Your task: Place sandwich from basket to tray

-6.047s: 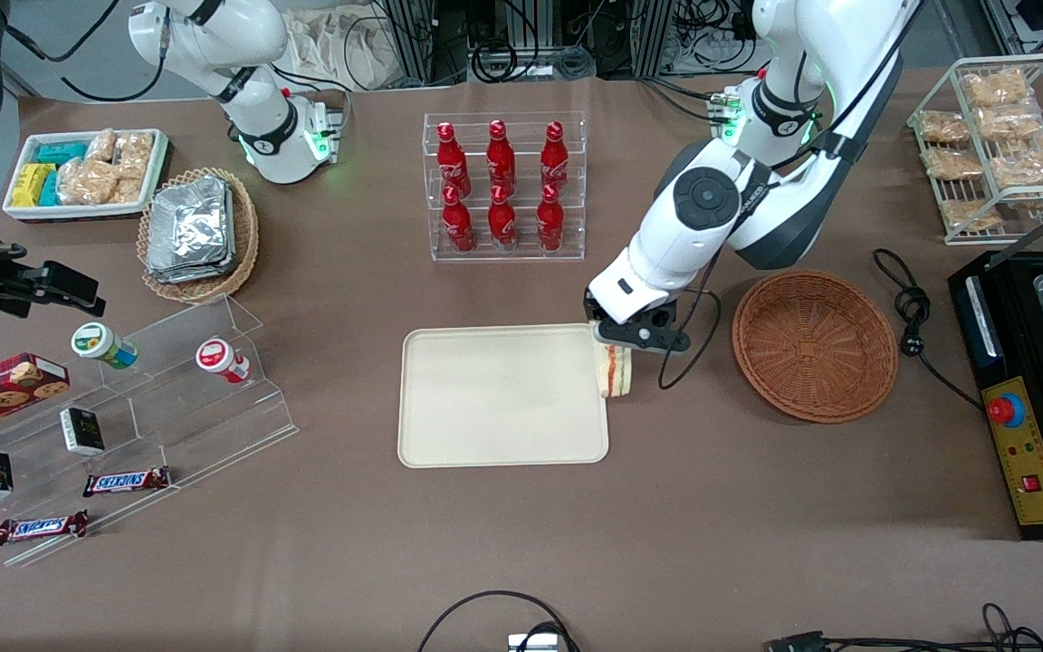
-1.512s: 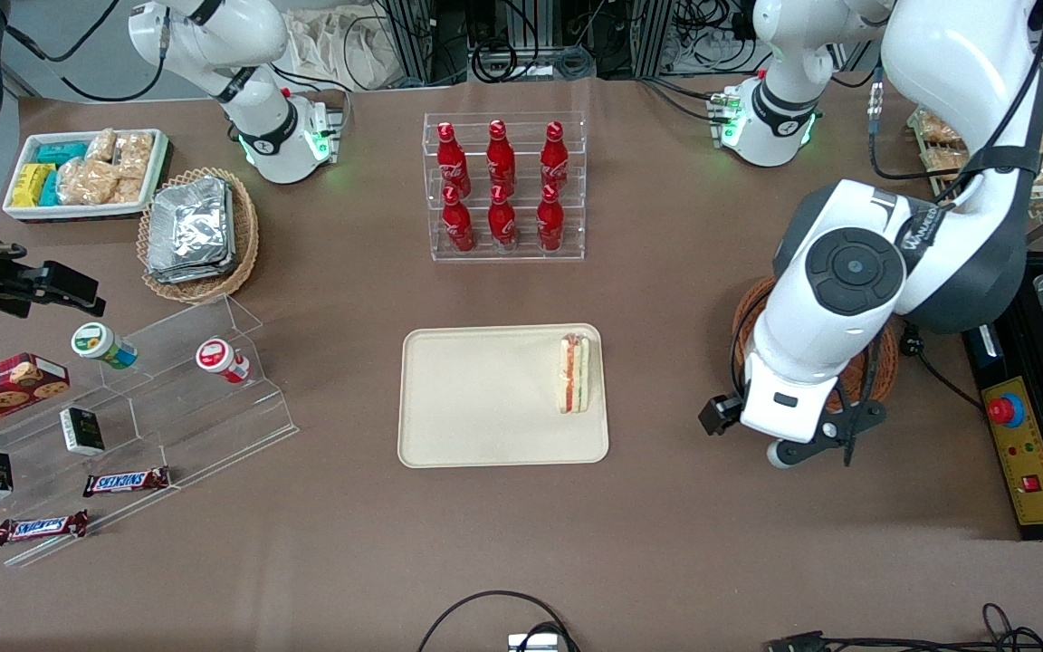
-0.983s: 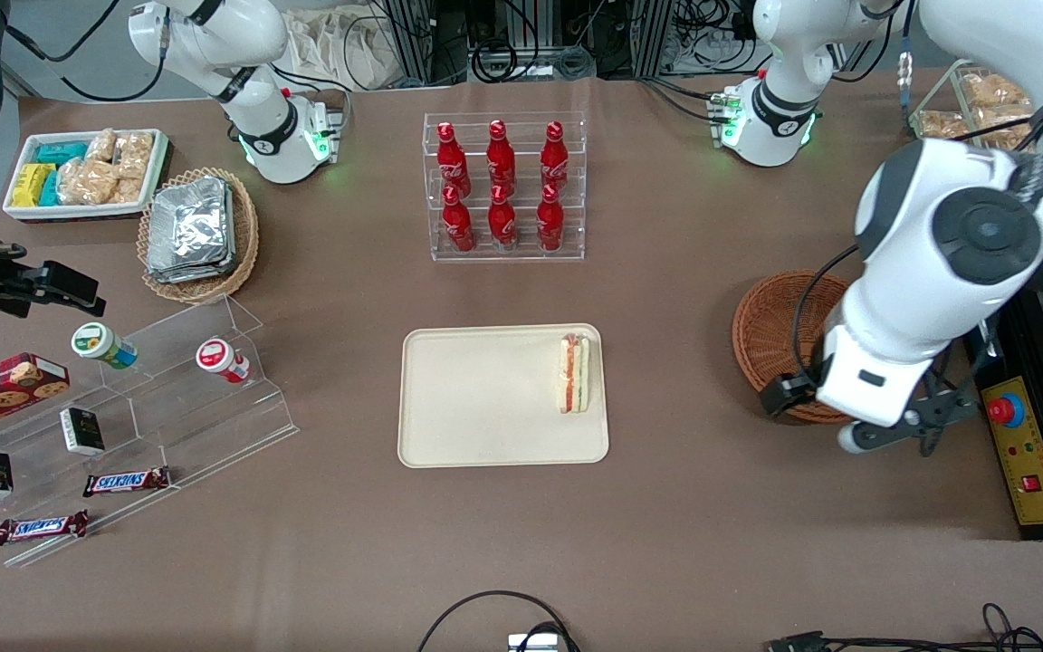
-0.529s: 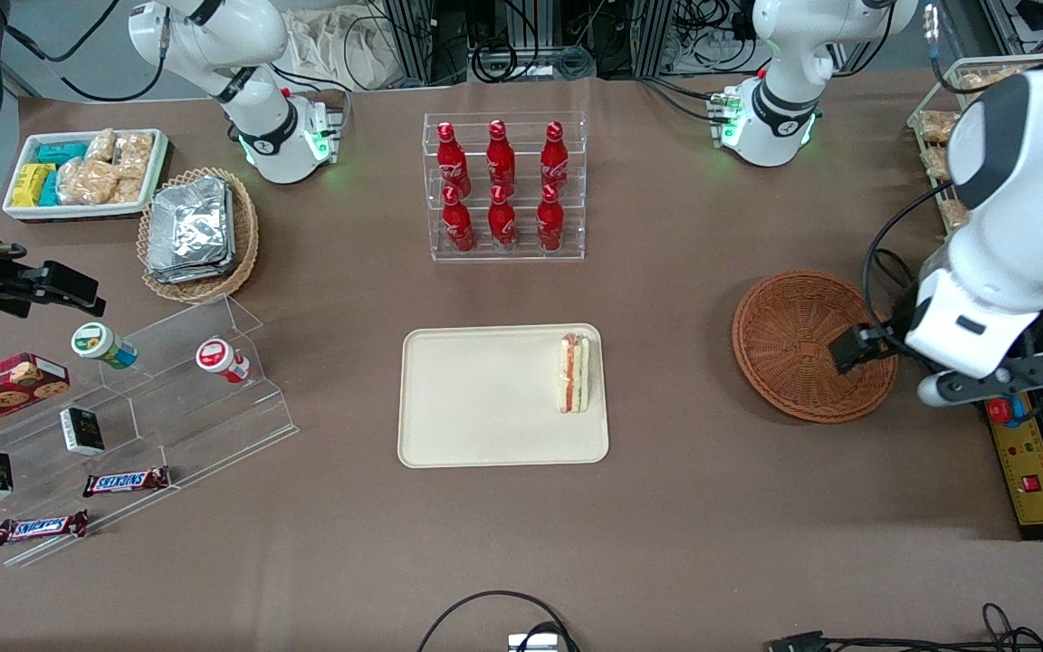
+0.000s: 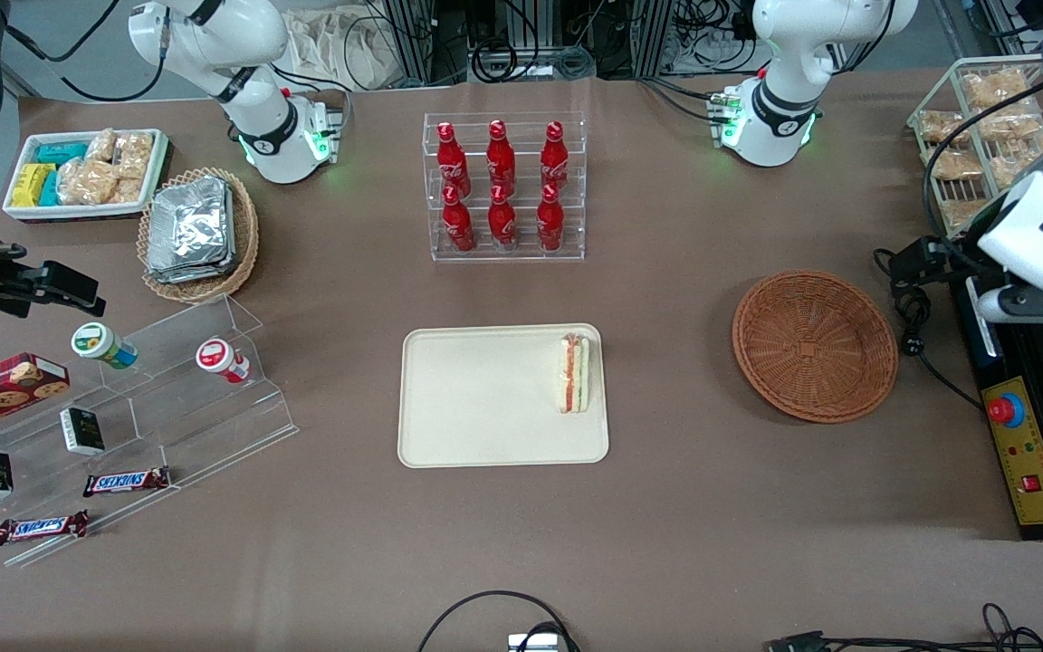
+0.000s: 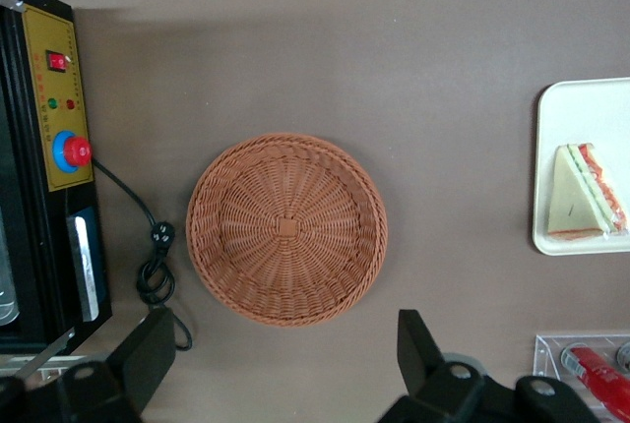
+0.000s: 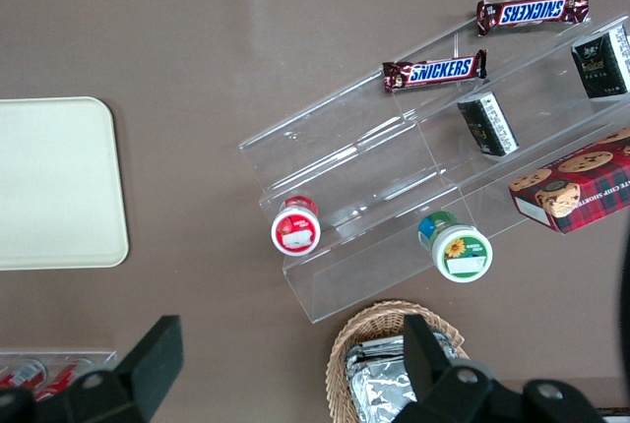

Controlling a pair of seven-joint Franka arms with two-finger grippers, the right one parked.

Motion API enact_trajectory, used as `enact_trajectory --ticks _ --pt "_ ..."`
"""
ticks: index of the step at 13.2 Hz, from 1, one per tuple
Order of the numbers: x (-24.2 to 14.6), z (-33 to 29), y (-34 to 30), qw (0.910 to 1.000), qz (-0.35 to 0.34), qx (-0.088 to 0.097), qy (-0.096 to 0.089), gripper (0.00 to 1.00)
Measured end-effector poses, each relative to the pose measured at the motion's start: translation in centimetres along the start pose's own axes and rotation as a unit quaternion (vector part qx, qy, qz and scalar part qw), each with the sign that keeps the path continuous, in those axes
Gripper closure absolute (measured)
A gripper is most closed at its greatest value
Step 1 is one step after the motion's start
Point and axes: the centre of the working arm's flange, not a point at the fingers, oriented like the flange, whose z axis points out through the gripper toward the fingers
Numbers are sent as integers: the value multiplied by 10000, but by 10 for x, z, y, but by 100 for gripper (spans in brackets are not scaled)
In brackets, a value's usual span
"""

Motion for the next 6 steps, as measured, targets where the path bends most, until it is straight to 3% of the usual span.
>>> enact_trajectory --ticks 6 --pt "-20 -14 -21 10000 -55 19 14 0"
